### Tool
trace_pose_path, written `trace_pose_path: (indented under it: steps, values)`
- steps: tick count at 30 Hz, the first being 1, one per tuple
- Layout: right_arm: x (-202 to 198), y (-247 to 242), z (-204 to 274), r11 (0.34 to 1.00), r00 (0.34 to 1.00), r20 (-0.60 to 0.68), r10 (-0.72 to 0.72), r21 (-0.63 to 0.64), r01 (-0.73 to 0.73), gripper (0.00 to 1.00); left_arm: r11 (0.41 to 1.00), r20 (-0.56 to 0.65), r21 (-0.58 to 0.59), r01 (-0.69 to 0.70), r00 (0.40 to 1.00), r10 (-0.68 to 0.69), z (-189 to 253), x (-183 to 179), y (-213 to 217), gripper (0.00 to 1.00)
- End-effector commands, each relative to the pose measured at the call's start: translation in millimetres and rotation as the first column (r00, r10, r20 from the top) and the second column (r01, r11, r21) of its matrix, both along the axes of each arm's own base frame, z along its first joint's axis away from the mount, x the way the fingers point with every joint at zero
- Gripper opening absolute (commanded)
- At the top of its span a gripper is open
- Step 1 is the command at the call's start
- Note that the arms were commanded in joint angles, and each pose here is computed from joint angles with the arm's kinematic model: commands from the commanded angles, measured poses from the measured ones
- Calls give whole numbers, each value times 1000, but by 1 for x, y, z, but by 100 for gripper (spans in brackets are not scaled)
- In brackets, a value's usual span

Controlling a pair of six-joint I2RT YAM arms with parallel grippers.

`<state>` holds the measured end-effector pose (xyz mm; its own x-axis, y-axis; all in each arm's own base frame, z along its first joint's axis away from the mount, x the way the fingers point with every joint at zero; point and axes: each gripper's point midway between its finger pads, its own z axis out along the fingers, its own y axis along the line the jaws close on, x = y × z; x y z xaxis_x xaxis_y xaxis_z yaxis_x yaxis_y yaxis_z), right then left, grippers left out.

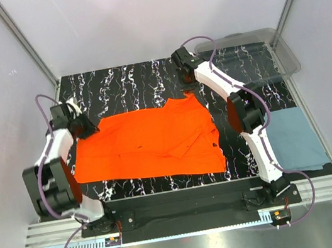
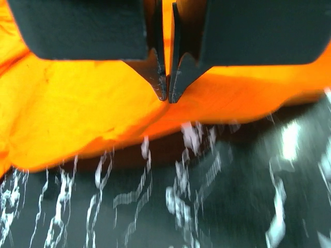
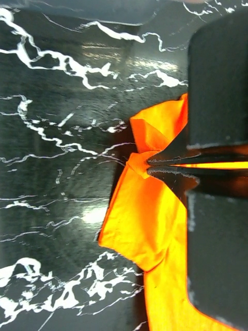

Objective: Fold and stack the t-shirts
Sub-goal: Fold the tshirt

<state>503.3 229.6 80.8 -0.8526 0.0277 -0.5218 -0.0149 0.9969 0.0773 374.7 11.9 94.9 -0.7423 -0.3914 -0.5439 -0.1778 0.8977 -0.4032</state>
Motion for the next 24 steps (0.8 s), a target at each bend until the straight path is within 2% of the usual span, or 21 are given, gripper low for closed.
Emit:
trace_pose_path:
  steps: [1,2,3,7,8,10,12,13,15,16,18,24]
  values:
    - [-3,6,40,997,999,53,-7,82,3,0,993,0,-5,-121,993,121,2,-27,-7,10]
    - [-7,6,37,996,999,40,-10,87,6,0,985,-50,-9,-173,984,172,-14,-45,-11,15]
    - [-8,7,36,996,999,35,-9,93,5,0,980,-17,-16,-201,980,200,-6,-54,-13,25]
    - [-15,8,32,994,1000,16,-6,112,5,0,970,23,-29,-243,970,243,-6,-85,-19,29]
    - [-15,8,33,993,1000,17,-4,116,2,0,967,68,-2,-255,965,255,5,-85,-12,29]
    - [-17,6,32,993,1000,13,-7,114,6,0,969,81,35,-246,967,242,20,-79,-6,32]
    - [-17,4,35,993,1000,16,-7,118,5,0,974,76,32,-224,972,221,21,-66,-7,50]
    - [-17,4,34,993,1000,16,-7,118,5,0,978,93,15,-206,975,204,34,-54,-9,54]
    - [-17,2,33,993,1000,13,-8,119,7,0,982,-43,-27,-186,982,185,14,-47,-19,53]
    - [-18,1,32,993,1000,8,-14,121,13,0,984,-53,-38,-173,984,171,19,-37,-24,53]
    - [-19,3,33,991,1000,6,-11,132,10,0,975,-169,-23,-221,962,214,-6,-37,-24,53]
    - [-18,1,35,988,1000,5,-20,150,19,0,919,-290,74,-386,874,390,-30,-33,-11,50]
